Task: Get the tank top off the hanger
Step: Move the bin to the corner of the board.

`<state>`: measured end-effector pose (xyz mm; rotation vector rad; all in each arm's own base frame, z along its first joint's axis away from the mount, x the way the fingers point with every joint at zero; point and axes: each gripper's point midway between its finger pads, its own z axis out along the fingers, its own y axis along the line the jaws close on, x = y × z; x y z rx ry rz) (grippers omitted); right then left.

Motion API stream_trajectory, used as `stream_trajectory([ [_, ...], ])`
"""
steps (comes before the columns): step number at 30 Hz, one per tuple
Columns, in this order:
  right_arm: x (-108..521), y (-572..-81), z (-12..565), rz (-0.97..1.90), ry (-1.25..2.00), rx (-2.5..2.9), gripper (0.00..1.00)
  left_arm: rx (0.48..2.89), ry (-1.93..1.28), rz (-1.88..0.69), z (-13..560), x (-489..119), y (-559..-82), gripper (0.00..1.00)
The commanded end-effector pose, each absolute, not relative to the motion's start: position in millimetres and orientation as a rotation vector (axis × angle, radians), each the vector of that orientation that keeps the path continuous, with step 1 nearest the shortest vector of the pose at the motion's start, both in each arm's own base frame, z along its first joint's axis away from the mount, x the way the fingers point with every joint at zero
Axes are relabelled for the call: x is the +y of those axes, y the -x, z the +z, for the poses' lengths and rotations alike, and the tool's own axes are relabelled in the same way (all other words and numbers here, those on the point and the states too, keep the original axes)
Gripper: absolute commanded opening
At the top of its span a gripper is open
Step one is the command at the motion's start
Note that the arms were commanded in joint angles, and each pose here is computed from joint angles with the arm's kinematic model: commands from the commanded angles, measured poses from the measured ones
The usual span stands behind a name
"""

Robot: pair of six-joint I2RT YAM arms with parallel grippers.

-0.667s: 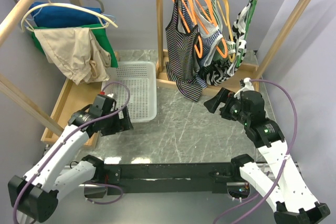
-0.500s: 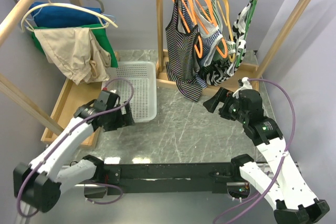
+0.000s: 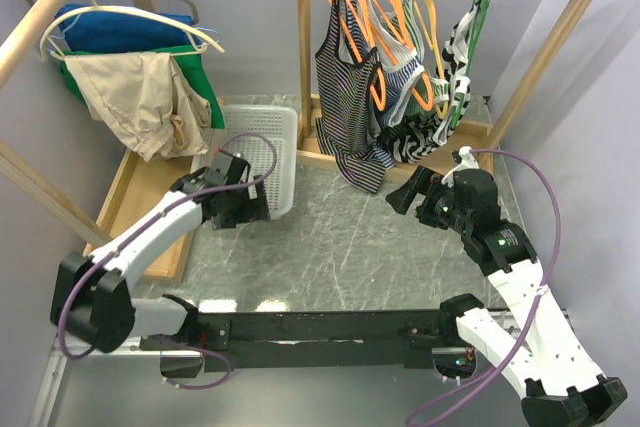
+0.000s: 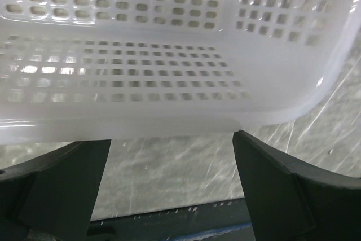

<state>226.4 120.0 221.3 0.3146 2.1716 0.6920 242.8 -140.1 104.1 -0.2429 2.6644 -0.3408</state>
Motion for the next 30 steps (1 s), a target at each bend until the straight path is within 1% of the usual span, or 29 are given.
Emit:
stream_trajectory([
  [1, 123.5, -229.1, 221.1, 0.701, -0.288, 2.166, 1.0, 2.537, 0.211, -0.336, 123.4, -154.8, -296.5, 0.96],
  [3, 122.5, -229.0, 219.7, 0.692, -0.289, 2.173, 1.0, 2.522, 0.198, -0.323, 126.4, -158.8, -311.0, 0.96],
  [7, 120.8, -227.7, 219.7, 0.68, -0.285, 2.176, 1.0, 2.549, 0.192, -0.252, 114.8, -160.3, -329.8, 0.96],
  [16, 119.2, -227.9, 216.4, 0.66, -0.281, 2.191, 1.0, 2.529, 0.187, -0.226, 112.6, -170.6, -364.8, 0.96],
  [20, 119.3, -229.2, 218.1, 0.658, -0.282, 2.19, 1.0, 2.512, 0.183, -0.218, 120.6, -174.2, -382.5, 0.96],
  [23, 115.6, -230.2, 221.1, 0.632, -0.284, 2.188, 1.0, 2.516, 0.183, -0.206, 123.5, -172.0, -379.5, 0.96],
  [24, 114.2, -231.1, 226.2, 0.625, -0.286, 2.177, 1.0, 2.498, 0.187, -0.213, 132.3, -169.7, -375.9, 0.96],
  [26, 109.4, -232.6, 230.3, 0.591, -0.291, 2.17, 1.0, 2.502, 0.192, -0.238, 131.0, -168.2, -363.3, 0.96],
  [27, 107.1, -233.3, 238.7, 0.581, -0.292, 2.155, 1.0, 2.46, 0.18, -0.288, 147.6, -169.5, -357.2, 0.96],
  [28, 105.0, -234.4, 243.3, 0.566, -0.292, 2.148, 1.0, 2.47, 0.177, -0.292, 142.3, -167.2, -345.2, 0.96],
  [29, 100.1, -237.3, 247.2, 0.53, -0.293, 2.139, 1.0, 2.442, 0.174, -0.307, 149.0, -167.3, -340.3, 0.96],
  [30, 98.5, -240.2, 263.2, 0.523, -0.286, 2.103, 1.0, 2.375, 0.176, -0.348, 171.7, -164.4, -332.2, 0.96],
])
